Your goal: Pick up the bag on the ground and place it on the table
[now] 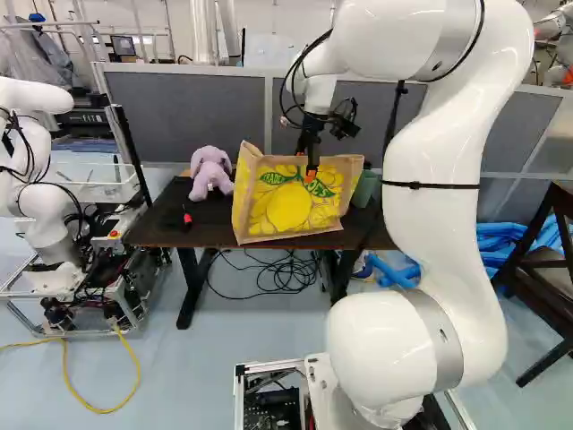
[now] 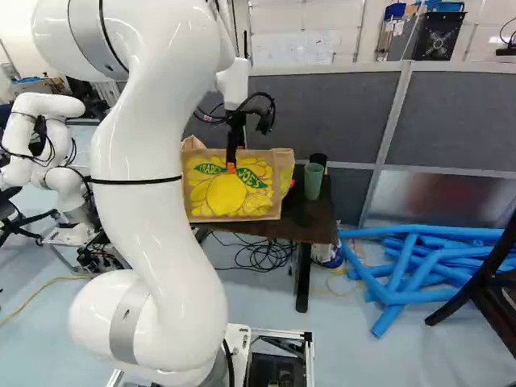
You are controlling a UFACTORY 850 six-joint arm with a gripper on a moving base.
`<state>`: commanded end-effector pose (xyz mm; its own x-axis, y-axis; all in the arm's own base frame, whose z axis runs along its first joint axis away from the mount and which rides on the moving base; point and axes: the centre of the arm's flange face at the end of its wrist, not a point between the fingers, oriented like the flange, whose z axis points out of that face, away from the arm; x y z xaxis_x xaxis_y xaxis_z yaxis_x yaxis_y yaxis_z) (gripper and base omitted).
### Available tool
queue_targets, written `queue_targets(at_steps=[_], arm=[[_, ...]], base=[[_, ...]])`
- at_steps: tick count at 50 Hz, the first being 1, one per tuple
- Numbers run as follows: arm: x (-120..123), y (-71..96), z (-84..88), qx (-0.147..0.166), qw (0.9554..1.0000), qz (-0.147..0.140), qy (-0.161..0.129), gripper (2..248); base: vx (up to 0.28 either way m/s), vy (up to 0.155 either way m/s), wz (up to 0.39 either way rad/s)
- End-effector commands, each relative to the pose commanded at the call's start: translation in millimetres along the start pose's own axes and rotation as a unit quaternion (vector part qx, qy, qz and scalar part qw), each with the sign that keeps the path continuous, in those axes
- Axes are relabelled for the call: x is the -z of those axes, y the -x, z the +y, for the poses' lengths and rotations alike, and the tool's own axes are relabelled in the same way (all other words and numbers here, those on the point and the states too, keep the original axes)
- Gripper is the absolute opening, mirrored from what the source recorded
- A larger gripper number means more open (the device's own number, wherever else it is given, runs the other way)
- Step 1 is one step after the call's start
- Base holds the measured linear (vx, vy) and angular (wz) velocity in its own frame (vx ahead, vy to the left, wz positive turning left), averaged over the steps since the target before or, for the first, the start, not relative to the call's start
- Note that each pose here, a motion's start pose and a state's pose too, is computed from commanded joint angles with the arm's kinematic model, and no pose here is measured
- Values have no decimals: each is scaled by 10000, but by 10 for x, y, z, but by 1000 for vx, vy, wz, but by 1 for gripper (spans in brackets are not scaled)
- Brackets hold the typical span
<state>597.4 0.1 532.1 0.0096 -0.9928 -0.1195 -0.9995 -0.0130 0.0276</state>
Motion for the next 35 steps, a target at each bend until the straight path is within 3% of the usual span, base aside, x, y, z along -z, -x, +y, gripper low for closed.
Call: queue_targets(at_steps=[35], arm=[[506, 72, 235, 54, 9999, -13, -156, 247]], base=[[0, 0, 0]])
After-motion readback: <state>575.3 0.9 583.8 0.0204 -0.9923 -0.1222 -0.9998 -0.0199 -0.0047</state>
